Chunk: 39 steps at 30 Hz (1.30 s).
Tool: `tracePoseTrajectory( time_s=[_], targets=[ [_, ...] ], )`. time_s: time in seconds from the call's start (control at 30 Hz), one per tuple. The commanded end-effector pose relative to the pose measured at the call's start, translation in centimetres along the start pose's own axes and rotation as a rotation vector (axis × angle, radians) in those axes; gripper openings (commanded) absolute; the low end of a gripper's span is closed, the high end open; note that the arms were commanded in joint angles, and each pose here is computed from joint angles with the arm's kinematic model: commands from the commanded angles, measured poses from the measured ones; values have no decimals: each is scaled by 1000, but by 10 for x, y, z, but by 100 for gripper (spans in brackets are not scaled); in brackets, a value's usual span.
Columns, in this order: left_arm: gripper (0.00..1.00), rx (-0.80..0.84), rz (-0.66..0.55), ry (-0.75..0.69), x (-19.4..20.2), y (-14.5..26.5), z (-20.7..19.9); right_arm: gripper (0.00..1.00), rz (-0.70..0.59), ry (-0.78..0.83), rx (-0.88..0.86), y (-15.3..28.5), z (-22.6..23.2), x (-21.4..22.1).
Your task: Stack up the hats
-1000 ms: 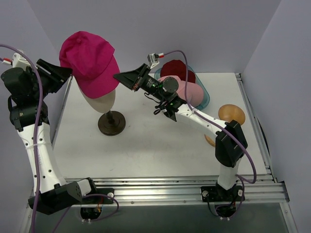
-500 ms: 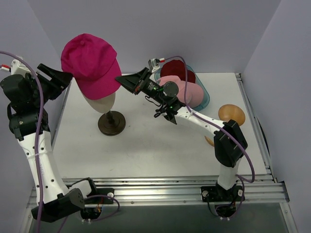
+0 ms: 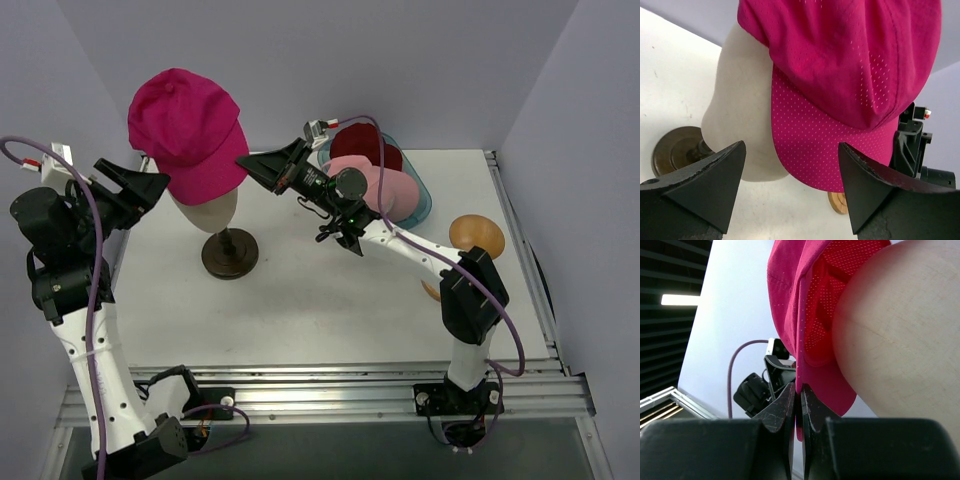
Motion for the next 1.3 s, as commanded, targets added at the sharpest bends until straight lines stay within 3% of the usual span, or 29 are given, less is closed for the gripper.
tracePoseTrajectory(
  time_s=[0.0, 0.5, 0.9, 1.13, 1.27],
  targets=[
    [84, 86, 9, -12, 3, 2, -9, 0, -31, 42, -166, -10, 52, -5],
    [87, 218, 24, 102, 17, -6, -8, 0, -18, -8, -219, -14, 47, 8],
    [87, 349, -32, 91, 6, 0, -30, 0, -12, -36, -238, -14, 39, 11],
    [85, 382, -53, 113, 6, 2, -33, 0, -7, -41, -227, -12, 31, 12],
    [77, 398, -62, 109, 4, 4, -36, 0, -8, -53, -220, -11, 28, 12]
  ],
)
Point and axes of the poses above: each gripper's point midway between its finger pads, its own y axis back along the fingers, its own z axis along the line the jaws close on, x = y × z, the point moved 4 cm from there along y, back along the fingers, and after that the axes turned 1 degree about y, right-handed, at the moved point
